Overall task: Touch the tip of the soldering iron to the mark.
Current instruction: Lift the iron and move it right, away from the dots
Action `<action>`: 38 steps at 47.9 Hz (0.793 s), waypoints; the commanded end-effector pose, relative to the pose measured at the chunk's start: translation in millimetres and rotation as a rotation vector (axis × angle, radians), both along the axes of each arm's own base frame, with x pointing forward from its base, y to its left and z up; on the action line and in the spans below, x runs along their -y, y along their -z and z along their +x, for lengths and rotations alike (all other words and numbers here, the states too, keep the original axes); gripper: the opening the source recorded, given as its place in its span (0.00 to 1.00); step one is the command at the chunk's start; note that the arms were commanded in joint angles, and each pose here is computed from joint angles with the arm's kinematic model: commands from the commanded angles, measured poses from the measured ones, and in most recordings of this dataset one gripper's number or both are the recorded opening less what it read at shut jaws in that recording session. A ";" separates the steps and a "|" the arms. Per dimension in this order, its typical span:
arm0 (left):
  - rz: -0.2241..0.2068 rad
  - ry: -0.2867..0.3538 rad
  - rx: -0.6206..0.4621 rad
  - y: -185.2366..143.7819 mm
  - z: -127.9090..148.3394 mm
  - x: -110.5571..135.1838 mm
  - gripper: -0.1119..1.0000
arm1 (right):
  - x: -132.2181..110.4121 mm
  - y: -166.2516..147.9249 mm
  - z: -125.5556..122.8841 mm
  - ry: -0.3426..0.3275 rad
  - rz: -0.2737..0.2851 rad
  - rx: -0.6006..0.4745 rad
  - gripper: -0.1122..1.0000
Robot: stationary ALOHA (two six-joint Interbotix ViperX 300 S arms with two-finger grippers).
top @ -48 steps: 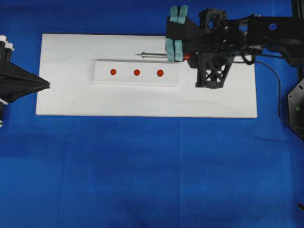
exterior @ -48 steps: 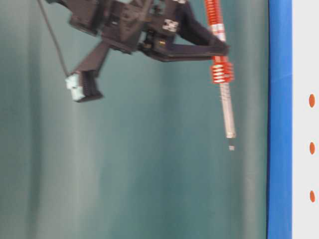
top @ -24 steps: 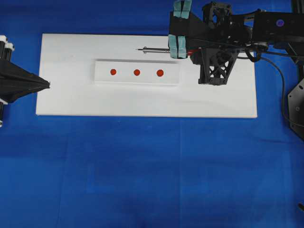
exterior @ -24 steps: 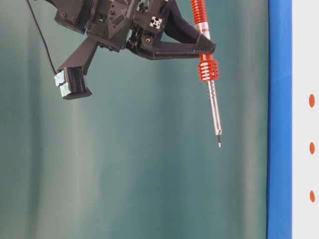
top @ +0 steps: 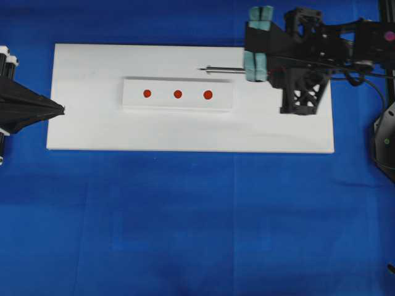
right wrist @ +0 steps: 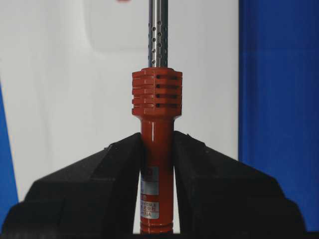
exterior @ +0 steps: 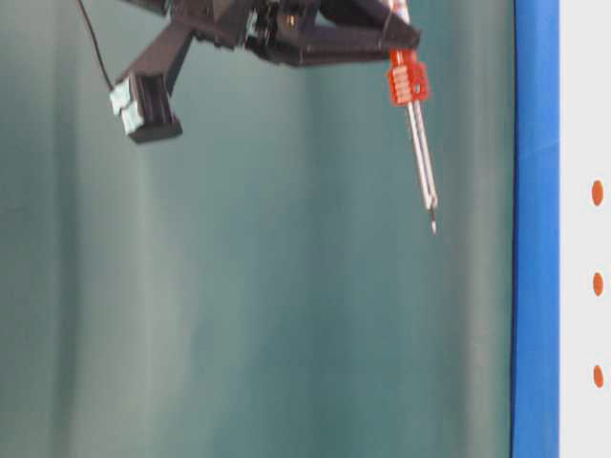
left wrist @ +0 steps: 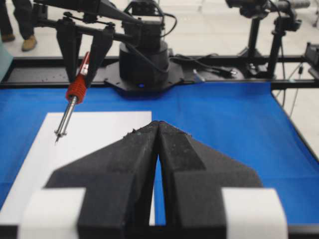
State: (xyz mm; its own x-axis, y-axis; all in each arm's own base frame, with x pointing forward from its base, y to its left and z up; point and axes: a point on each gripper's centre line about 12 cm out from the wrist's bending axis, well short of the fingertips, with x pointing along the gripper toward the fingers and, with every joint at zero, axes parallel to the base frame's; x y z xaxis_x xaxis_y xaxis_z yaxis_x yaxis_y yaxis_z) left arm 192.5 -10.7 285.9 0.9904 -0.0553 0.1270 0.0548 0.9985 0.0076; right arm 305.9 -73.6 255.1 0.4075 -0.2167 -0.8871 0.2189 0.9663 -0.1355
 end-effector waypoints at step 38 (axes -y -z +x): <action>0.004 0.002 0.019 -5.5 1.0 0.7 0.10 | -5.3 -2.1 -26.6 0.010 0.004 0.029 0.16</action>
